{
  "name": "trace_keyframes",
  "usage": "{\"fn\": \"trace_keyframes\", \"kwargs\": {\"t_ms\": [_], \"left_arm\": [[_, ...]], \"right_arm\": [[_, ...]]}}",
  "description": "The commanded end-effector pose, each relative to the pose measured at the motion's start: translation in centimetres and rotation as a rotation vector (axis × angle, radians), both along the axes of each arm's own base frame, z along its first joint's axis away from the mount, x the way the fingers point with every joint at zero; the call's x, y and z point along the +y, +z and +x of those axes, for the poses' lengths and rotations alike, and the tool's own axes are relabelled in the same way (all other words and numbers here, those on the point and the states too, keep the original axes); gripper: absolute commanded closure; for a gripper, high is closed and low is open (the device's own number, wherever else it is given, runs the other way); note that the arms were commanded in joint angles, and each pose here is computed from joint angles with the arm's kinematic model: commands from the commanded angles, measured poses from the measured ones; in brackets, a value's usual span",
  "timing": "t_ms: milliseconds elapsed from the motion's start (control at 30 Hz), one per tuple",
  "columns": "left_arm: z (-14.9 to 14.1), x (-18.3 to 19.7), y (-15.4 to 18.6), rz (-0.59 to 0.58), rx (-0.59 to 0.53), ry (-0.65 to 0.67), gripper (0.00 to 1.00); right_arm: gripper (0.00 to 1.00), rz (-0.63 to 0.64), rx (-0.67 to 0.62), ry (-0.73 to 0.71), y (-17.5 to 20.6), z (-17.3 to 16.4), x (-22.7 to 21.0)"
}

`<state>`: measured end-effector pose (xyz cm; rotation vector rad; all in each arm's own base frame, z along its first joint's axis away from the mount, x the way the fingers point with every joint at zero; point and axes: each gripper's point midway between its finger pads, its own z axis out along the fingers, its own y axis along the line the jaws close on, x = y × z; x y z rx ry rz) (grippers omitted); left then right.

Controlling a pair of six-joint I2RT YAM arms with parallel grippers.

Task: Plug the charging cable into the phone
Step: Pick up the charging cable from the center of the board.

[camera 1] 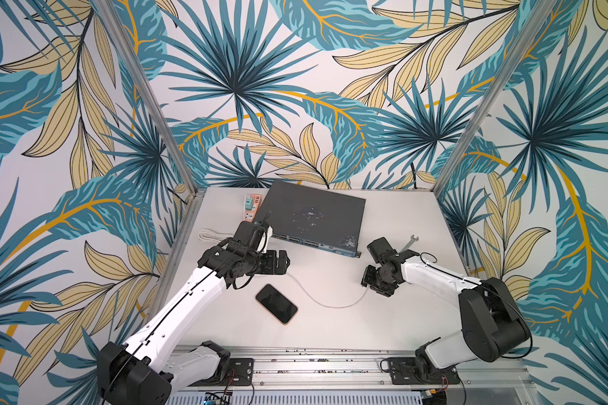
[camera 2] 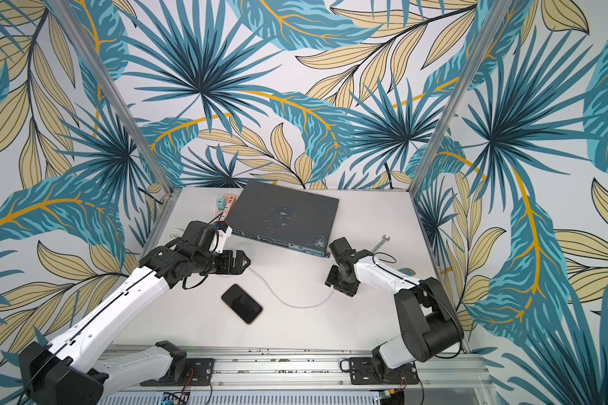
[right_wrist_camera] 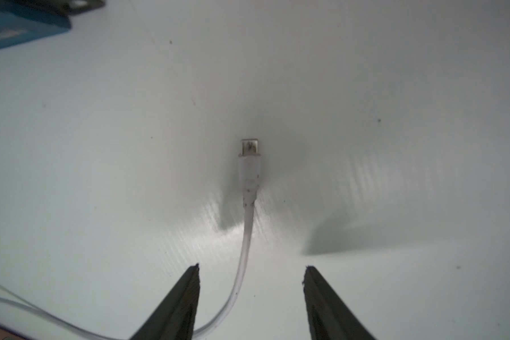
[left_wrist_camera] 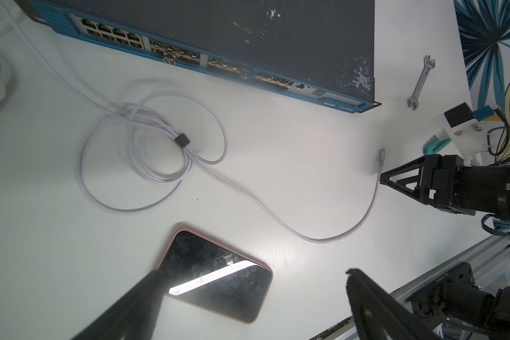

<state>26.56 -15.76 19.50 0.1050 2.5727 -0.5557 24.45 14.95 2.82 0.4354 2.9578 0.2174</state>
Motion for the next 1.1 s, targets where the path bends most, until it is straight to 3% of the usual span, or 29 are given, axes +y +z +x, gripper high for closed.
{"fn": "trace_keyframes", "kwargs": {"t_ms": [0,300,533,700,900,1067], "left_arm": [[-0.7,0.6,0.3,0.024,-0.016,-0.011,0.00],[-1.4,1.0,0.0,0.050,-0.010,-0.026,0.00],[-1.7,1.4,0.1,0.064,-0.013,-0.028,0.00],[-1.9,1.8,0.1,0.080,-0.017,-0.024,0.00],[-2.1,2.0,-0.4,0.082,-0.012,-0.022,0.00],[-1.8,1.8,-0.4,0.076,-0.011,-0.024,0.00]], "right_arm": [[0.43,-0.051,0.010,-0.023,-0.7,-0.1,-0.7],[0.55,-0.074,0.011,-0.005,-1.3,0.5,-0.4],[0.59,-0.076,0.020,0.004,-1.9,0.7,-0.2],[0.74,-0.078,0.032,0.006,-2.4,0.4,-0.2],[0.98,-0.079,0.029,0.015,-2.5,0.5,0.2],[1.00,-0.081,-0.016,0.029,-1.6,1.4,0.4]]}}
